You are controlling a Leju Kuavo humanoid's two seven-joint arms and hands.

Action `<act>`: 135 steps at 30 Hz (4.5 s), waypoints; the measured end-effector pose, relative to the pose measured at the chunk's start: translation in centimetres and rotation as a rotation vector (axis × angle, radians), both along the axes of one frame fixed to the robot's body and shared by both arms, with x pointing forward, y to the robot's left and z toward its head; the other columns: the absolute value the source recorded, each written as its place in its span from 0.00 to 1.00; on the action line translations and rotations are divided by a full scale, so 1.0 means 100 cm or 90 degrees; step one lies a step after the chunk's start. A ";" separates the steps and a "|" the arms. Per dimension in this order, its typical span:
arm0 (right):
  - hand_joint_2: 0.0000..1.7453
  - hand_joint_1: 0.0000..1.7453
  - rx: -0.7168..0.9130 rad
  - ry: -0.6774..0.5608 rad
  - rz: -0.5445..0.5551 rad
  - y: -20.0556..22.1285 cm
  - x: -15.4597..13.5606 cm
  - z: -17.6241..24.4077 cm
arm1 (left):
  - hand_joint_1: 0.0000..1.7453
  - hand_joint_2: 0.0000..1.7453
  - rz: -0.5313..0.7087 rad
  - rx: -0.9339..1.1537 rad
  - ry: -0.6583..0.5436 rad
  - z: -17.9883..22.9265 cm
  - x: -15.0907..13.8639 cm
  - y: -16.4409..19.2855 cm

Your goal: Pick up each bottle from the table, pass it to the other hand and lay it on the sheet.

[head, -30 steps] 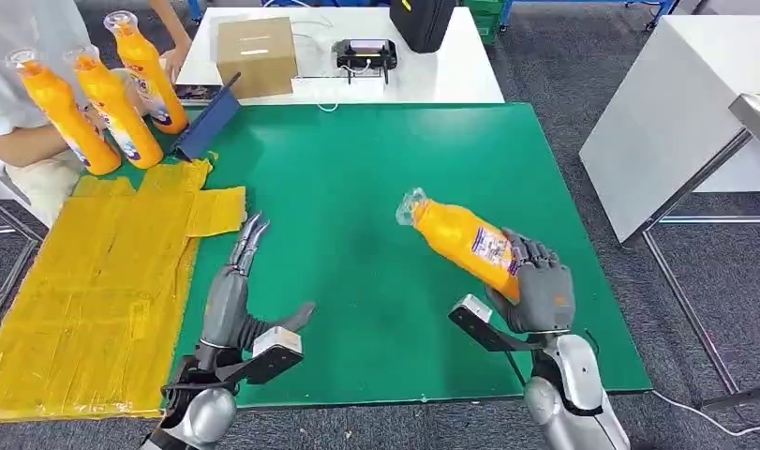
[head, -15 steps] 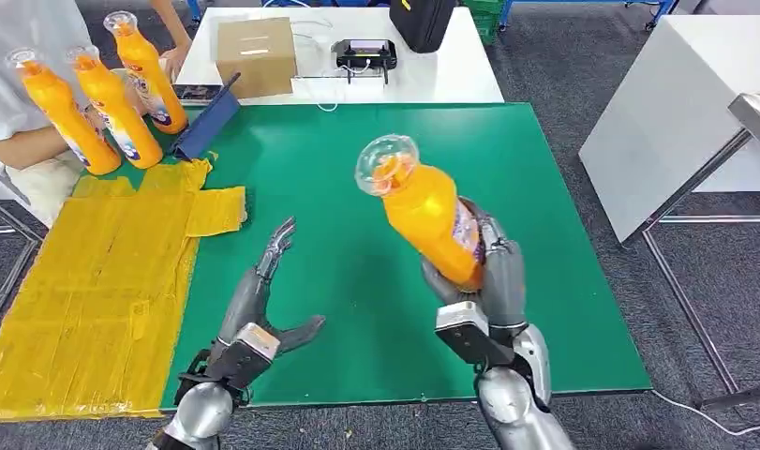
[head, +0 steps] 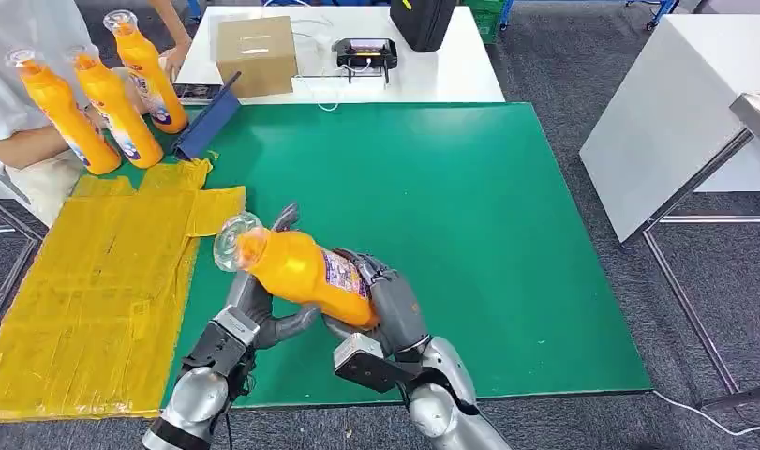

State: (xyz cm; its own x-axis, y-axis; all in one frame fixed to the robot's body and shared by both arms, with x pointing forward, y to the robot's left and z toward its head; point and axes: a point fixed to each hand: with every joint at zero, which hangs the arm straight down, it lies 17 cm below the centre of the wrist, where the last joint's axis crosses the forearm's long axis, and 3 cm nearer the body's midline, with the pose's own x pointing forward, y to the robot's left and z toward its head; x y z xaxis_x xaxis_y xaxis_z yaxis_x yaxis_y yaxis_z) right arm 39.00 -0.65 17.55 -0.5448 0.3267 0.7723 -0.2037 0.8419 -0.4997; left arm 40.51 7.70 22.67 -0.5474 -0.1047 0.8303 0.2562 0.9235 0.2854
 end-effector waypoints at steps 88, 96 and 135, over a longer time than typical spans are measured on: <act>0.00 0.00 0.346 -0.130 -0.055 -0.142 -0.040 0.131 | 0.00 1.00 0.393 1.014 -0.069 -0.149 0.166 0.217; 1.00 0.00 0.329 -0.120 -0.057 -0.141 -0.037 0.125 | 0.00 1.00 0.421 0.880 -0.092 -0.136 0.156 0.205; 1.00 0.00 0.273 0.103 -0.142 -0.177 -0.059 -0.003 | 0.00 1.00 0.018 -0.148 0.152 -0.082 -0.055 0.057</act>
State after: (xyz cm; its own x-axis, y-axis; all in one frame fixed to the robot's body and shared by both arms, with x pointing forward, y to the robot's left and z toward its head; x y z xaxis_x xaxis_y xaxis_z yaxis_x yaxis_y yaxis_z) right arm 33.08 -18.34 17.21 -0.3597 0.0571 0.9313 -0.0417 0.9961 -0.0771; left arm 35.04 13.36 14.46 -0.3343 0.0906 0.9381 0.2633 0.9647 0.0007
